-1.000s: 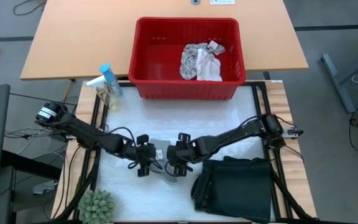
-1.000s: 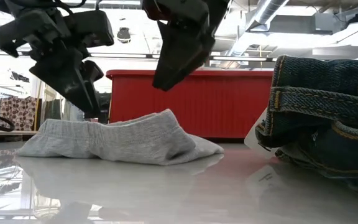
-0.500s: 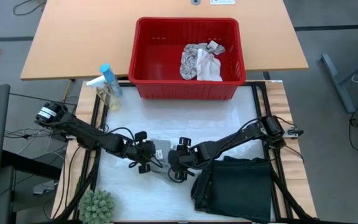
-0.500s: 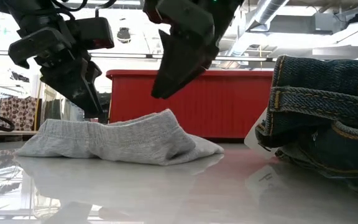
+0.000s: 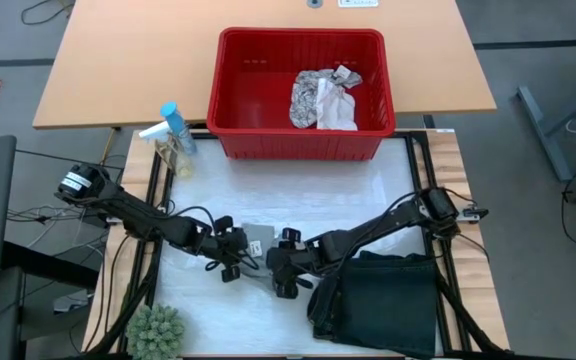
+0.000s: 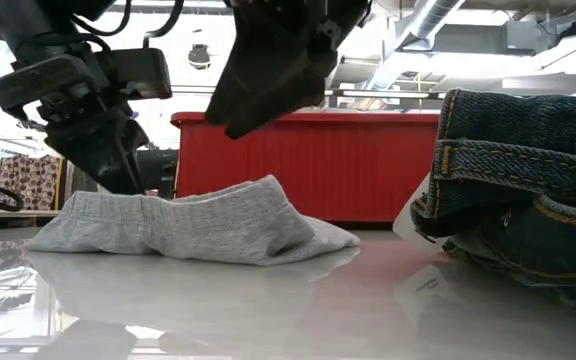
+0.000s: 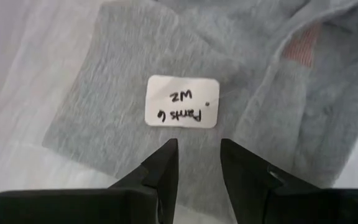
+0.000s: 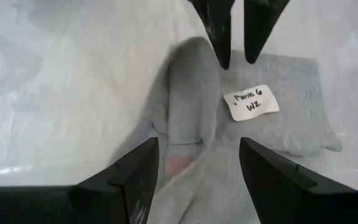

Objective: Fold Laundry from Bin
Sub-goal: Fold the gray boxer from the red laundry bin

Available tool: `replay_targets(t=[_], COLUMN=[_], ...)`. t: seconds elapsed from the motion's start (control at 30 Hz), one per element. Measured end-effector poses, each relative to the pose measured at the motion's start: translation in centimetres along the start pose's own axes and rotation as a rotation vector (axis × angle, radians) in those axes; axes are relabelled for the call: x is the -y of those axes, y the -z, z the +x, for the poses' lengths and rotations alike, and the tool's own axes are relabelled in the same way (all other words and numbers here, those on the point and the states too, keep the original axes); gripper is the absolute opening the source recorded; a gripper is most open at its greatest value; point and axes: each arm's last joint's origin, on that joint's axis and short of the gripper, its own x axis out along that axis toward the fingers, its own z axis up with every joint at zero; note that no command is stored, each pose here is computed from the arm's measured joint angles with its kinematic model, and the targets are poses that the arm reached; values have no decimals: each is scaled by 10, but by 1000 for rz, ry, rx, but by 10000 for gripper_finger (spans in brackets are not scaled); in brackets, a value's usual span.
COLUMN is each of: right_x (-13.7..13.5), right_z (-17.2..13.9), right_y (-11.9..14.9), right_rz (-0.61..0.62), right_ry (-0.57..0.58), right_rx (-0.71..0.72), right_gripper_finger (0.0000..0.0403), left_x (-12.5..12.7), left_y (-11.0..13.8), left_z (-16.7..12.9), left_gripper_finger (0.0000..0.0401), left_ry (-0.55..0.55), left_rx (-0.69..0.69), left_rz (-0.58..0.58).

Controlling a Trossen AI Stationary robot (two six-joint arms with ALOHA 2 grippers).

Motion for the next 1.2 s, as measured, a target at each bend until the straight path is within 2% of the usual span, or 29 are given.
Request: replay_targets(t=[0.27, 0.37, 0.5, 0.6, 0.67, 0.9, 1.07, 1.2], right_x=[3, 3, -2, -1, 2, 9, 6, 4], right_z=[0, 12, 30, 33, 33, 48, 58, 59], right_y=[-2, 0, 10, 12, 8, 18, 28, 29], right_rz=[39, 57, 62, 50, 63, 63, 82, 90], right_ry=[64, 72, 64, 95, 91, 51, 22, 13], right_rx=[30, 40, 8, -21, -10, -95, -151, -153], right_gripper_finger=[249, 249, 249, 249, 249, 244, 202, 121], left_x=[1, 0, 0, 0, 0, 0, 0, 0], left_y=[-2, -2, -2, -2, -2, -2, -2, -2], left_z=[0, 0, 0, 0, 0, 0, 0, 0], left_gripper_finger=[107, 107, 107, 107, 107, 107, 107, 107], left_ry=[-2, -15, -16, -16, -17, -17, -16, -23], left_rx=[23, 30, 32, 32, 27, 29, 30, 34], left_rz=[0, -9, -14, -14, -12, -12, -13, -10])
